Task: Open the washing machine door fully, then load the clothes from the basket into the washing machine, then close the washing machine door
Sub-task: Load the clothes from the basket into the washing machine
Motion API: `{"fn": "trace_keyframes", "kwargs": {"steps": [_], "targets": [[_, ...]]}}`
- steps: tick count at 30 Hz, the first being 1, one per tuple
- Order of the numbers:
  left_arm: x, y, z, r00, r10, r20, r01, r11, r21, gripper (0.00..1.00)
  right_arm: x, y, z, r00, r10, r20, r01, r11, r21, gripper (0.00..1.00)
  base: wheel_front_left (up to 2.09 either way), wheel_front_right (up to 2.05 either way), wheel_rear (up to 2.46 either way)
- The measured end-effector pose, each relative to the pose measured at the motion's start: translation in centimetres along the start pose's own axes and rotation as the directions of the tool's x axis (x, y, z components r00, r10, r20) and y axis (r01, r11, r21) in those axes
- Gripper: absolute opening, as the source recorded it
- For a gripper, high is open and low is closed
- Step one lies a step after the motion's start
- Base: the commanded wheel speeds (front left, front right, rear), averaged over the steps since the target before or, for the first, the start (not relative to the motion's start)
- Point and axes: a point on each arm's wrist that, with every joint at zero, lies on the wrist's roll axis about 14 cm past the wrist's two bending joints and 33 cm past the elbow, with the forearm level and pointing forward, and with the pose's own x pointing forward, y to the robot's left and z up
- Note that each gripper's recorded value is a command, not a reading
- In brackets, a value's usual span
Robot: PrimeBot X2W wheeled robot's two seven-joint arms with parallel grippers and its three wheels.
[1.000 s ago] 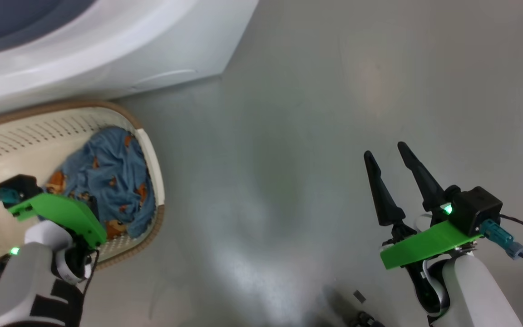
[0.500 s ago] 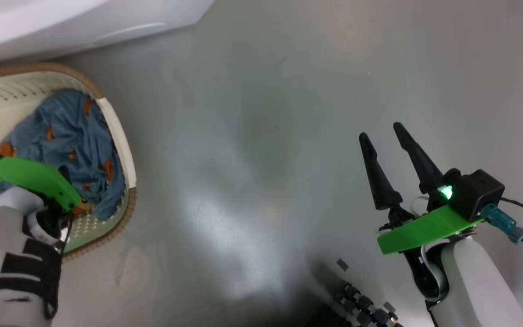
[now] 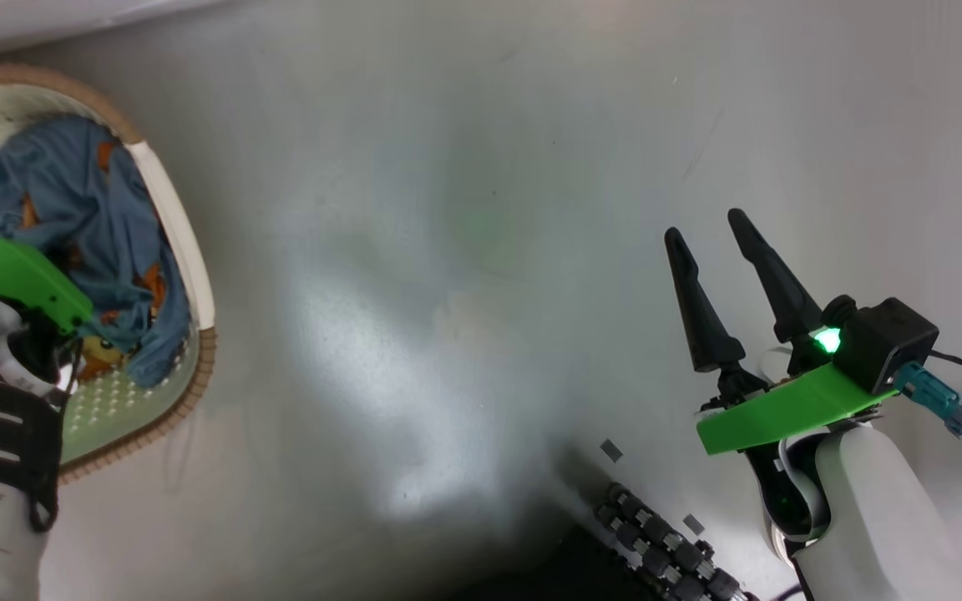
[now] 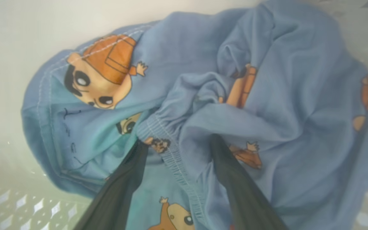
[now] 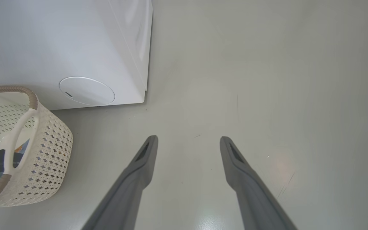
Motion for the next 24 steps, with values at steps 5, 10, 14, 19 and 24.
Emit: {"fn": "trace_keyframes", "kwargs": {"steps": [5,10,14,19,24], "targets": [[1.2,0.1,-0.2,1.000,0.010,-0.013,-0.010,1.000,0.024,1.00,0.3,-0.4,-0.6,1.000,-0.010,-0.014,0.010,1.000,-0.005,1.00,0.00,0.00,0.00],[2.0,0.2,-0.4,1.000,0.022,-0.010,-0.021,0.997,0.069,1.00,0.5,-0.7,-1.1,0.999,-0.020,-0.027,0.020,1.000,-0.005,1.00,0.00,0.00,0.00],[2.4,0.1,-0.3,0.999,0.032,0.007,-0.033,0.994,0.104,0.48,0.5,-1.1,-1.4,0.999,-0.029,-0.034,0.029,1.000,-0.009,1.00,0.00,0.00,0.00],[2.5,-0.3,0.0,0.999,0.029,0.045,-0.035,0.990,0.138,0.00,0.5,-1.7,-1.3,0.998,-0.046,-0.032,0.045,0.999,-0.013,1.00,0.00,0.00,0.00],[1.6,-0.3,-0.1,0.996,0.017,0.085,-0.028,0.991,0.134,0.00,0.4,-1.8,-0.9,0.998,-0.050,-0.023,0.050,0.999,-0.006,1.00,0.00,0.00,0.00]]}}
